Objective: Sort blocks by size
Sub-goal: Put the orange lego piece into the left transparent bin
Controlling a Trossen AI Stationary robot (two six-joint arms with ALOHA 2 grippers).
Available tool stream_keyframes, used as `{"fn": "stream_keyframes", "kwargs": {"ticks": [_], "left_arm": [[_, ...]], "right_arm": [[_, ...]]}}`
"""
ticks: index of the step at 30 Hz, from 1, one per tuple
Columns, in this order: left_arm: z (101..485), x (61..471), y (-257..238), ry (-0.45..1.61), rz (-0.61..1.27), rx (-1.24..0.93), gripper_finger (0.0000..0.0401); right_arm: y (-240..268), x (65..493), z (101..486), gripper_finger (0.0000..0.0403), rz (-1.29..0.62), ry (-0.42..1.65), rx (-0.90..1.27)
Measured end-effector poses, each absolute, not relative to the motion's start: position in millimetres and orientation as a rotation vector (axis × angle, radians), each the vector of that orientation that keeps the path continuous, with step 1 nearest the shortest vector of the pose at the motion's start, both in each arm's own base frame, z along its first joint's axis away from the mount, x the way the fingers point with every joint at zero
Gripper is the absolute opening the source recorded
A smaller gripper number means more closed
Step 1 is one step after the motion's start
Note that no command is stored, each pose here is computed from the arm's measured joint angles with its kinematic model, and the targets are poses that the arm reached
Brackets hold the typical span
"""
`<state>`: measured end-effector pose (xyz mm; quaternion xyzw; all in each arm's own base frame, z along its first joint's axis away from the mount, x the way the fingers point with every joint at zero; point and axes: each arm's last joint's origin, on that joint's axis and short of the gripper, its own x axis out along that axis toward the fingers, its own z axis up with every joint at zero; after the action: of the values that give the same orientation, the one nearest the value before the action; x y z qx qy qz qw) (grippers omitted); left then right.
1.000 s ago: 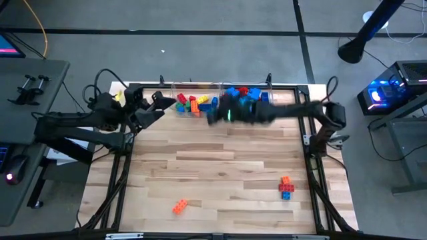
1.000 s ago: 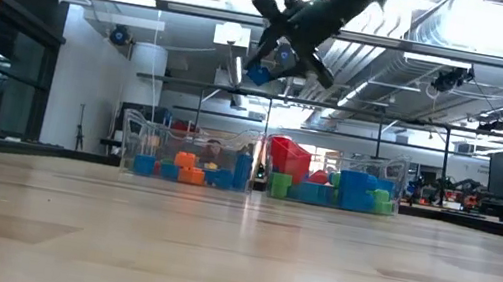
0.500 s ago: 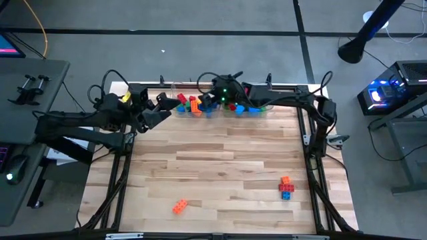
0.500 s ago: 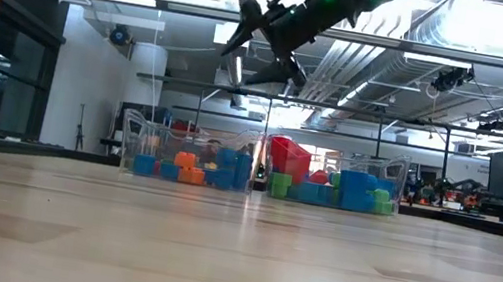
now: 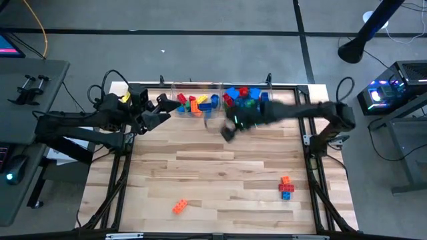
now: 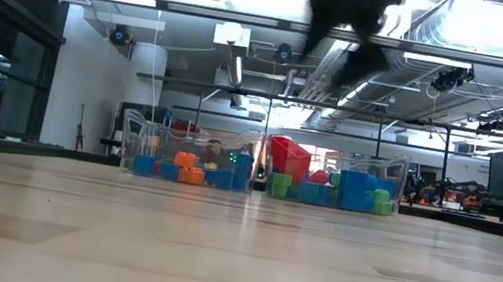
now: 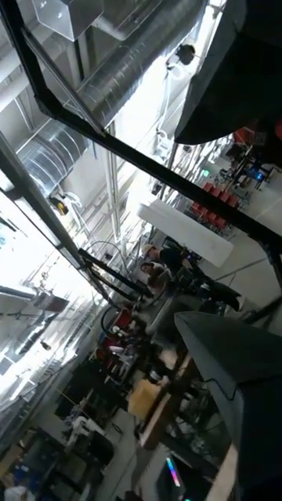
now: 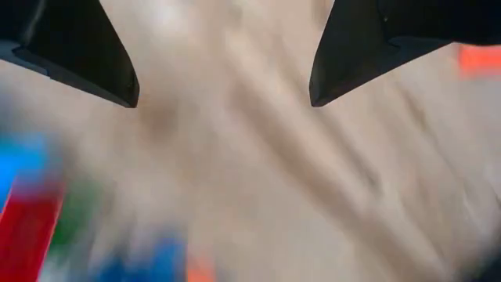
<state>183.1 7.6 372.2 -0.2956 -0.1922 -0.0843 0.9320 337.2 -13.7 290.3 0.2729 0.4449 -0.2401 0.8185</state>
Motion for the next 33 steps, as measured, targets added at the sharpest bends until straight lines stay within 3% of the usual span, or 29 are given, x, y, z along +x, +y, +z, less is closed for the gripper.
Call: {"fn": "stream_keyframes", "kwargs": {"ticks": [9, 13, 17, 21, 27, 33], "left_arm": [[362.7, 187.0, 8.0, -0.292, -0.143, -0.647, 0.0351], [360.2, 190.1, 8.6, -0.277, -0.135, -0.648, 0.0351], [357.4, 194.4, 9.2, -0.266, -0.119, -0.646, 0.0351], [353.1, 200.5, 9.6, -0.243, -0.11, -0.656, 0.0351], [347.4, 208.7, 10.1, -0.216, -0.103, -0.686, 0.0351], [347.4, 210.0, 10.2, -0.221, -0.108, -0.703, 0.0351]], "right_arm": [[133.3, 236.6, 222.4, 0.0371, -0.815, 1.204, 0.981], [161.1, 196.7, 211.5, 0.0371, -1.056, 1.191, 1.099], [165.5, 175.0, 207.6, 0.0371, -1.198, 1.279, 1.05], [159.2, 174.0, 200.4, 0.0371, -1.187, 1.319, 0.992], [147.7, 175.0, 178.8, 0.0369, -1.008, 1.495, 0.934], [132.0, 164.1, 192.2, 0.0354, -0.887, 1.353, 0.994]]}}
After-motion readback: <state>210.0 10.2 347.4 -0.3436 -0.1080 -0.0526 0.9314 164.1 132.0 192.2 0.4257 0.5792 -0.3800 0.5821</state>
